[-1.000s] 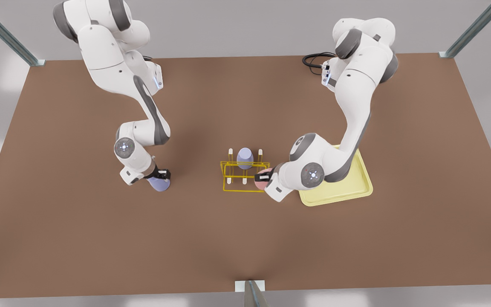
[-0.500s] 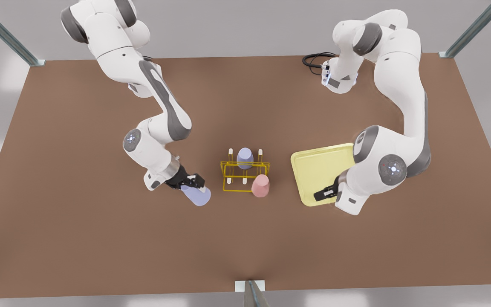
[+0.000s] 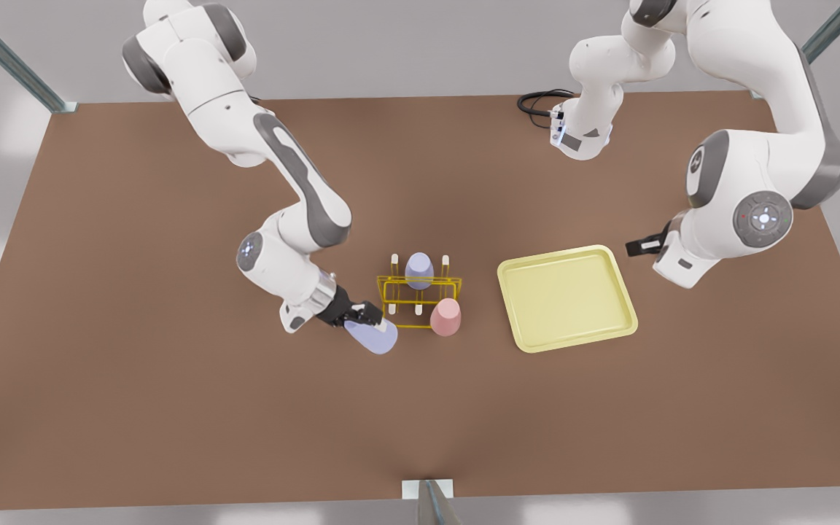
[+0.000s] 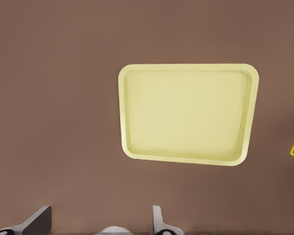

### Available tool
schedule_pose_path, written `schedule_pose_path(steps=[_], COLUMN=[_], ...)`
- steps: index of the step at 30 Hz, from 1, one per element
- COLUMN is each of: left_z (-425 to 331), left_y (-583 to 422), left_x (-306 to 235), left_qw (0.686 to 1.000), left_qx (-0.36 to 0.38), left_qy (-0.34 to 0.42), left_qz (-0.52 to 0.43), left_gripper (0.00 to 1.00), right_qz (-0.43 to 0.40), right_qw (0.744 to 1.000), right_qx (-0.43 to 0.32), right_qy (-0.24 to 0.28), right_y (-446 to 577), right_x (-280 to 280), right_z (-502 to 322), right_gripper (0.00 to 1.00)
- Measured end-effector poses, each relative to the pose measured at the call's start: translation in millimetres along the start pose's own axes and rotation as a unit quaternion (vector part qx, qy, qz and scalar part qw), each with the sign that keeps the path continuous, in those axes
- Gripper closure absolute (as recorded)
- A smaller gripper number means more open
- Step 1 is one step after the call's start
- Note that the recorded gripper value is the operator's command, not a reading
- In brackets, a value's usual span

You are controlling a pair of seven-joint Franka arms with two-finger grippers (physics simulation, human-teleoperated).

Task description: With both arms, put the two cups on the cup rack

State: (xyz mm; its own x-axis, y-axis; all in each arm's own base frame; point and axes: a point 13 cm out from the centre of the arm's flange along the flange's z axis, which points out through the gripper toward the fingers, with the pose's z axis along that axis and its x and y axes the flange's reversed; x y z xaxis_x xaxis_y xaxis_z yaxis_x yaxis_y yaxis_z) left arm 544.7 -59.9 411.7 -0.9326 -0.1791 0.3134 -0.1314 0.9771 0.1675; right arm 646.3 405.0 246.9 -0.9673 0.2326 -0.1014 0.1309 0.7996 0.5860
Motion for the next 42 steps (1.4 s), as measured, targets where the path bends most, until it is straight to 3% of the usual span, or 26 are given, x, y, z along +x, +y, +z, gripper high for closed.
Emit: schedule_pose_path(steps=[23,24,32,35,39,42], left_z=[11.0,11.0,12.4,13.2,13.2,13.2], left_y=[9.3,9.1,9.1,8.9,9.0,8.9], left_x=[16.7,17.0,17.1,16.8,16.9,17.1], left_qw=[0.994,0.994,0.993,0.992,0.992,0.991], left_qx=[0.016,0.016,0.016,0.017,0.017,0.017], left_qy=[0.049,0.049,0.052,0.053,0.053,0.053], left_qz=[0.092,0.094,0.108,0.111,0.115,0.118], left_gripper=[0.00,0.00,0.00,0.00,0.00,0.00], right_qz=[-0.008,-0.008,-0.007,-0.020,-0.080,-0.060], right_qw=[0.996,0.996,0.997,0.997,0.969,0.955], right_qx=[0.020,0.021,0.017,0.052,0.232,0.291], right_qy=[0.082,0.084,0.079,0.048,0.017,0.003], right_y=[-10.7,-10.8,-8.9,-49.4,-185.9,-218.5], right_x=[74.9,75.5,64.7,0.2,-164.6,-170.5], right_z=[32.7,33.9,30.7,-17.3,-176.1,-344.2], right_gripper=[0.14,0.00,0.00,0.00,0.00,0.00])
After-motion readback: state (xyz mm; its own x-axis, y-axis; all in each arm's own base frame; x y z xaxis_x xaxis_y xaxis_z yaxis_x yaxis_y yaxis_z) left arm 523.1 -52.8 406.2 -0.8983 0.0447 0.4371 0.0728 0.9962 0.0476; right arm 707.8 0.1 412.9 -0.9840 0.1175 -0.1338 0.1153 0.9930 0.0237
